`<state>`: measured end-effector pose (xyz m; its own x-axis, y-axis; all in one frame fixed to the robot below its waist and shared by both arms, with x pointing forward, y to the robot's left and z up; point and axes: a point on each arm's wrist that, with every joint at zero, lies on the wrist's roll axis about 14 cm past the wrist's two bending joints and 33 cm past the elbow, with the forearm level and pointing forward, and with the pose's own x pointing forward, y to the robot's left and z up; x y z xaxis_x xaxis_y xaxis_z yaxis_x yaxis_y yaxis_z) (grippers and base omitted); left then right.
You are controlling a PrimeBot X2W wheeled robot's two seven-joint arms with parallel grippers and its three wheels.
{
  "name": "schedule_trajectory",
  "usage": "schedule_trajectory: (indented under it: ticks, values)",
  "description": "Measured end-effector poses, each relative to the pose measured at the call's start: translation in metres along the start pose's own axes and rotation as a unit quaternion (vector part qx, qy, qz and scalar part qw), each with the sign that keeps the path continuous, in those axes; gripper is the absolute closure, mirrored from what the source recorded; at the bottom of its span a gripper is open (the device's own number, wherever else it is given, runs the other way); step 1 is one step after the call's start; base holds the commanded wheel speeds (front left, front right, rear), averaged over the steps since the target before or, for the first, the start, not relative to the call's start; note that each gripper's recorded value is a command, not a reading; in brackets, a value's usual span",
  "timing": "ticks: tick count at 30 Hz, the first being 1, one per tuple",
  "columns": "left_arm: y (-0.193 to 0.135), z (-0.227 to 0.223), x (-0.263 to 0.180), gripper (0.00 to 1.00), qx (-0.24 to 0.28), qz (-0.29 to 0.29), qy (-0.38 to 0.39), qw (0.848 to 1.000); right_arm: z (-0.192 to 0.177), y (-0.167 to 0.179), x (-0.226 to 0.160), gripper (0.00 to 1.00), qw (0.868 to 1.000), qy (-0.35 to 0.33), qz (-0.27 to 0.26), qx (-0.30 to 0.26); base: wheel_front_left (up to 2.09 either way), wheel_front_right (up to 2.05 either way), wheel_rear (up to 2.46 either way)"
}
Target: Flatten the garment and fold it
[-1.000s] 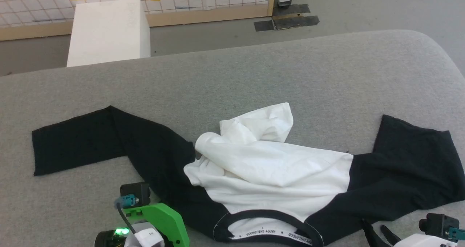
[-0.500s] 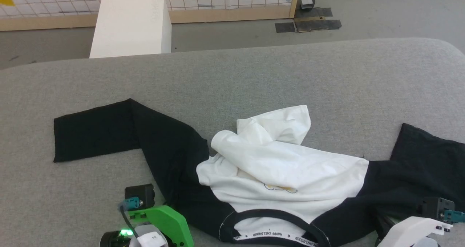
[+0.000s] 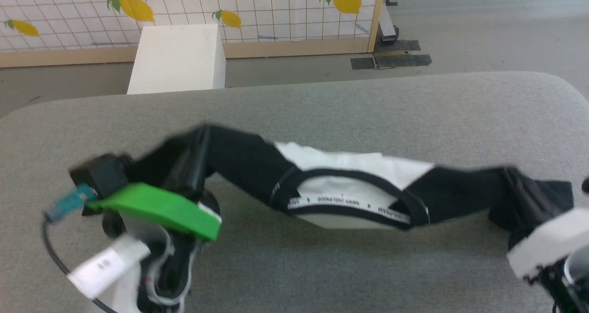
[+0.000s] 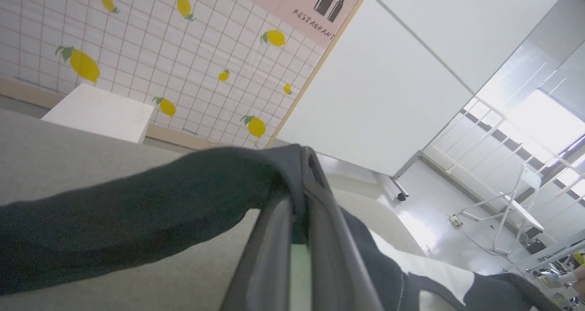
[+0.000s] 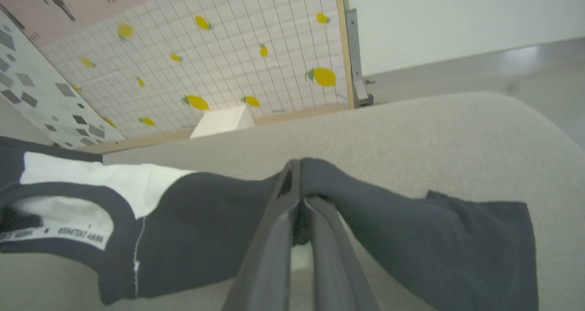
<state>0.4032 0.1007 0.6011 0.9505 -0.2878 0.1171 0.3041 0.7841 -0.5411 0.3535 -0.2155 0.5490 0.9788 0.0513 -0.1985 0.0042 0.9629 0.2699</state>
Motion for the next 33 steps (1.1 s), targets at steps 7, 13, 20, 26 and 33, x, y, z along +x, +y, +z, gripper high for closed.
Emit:
schedule_trajectory:
  ticks: [7, 13, 20, 26, 33]
  values:
    - [-0.034, 0.075, 0.038, 1.0, 0.04, -0.067, -0.057, 0.995, 0.085, 0.053, 0.034, 1.0, 0.992, -0.062, 0.051, -0.092, 0.0, 0.0, 0.0]
    - [-0.035, 0.122, 0.09, 1.0, 0.058, -0.067, -0.091, 0.992, 0.15, 0.084, 0.083, 1.0, 0.978, -0.098, 0.074, -0.171, 0.0, 0.0, 0.0]
    - [-0.002, 0.152, 0.158, 1.0, 0.057, -0.023, -0.109, 0.992, 0.187, 0.094, 0.16, 1.0, 0.972, -0.096, 0.064, -0.203, 0.0, 0.0, 0.0]
    - [0.048, 0.163, 0.204, 1.0, 0.037, 0.042, -0.137, 0.989, 0.216, 0.091, 0.218, 1.0, 0.966, -0.14, 0.033, -0.213, 0.0, 0.0, 0.0]
    - [0.088, 0.171, 0.228, 1.0, 0.026, 0.071, -0.186, 0.98, 0.238, 0.104, 0.256, 1.0, 0.954, -0.221, 0.039, -0.2, 0.0, 0.0, 0.0]
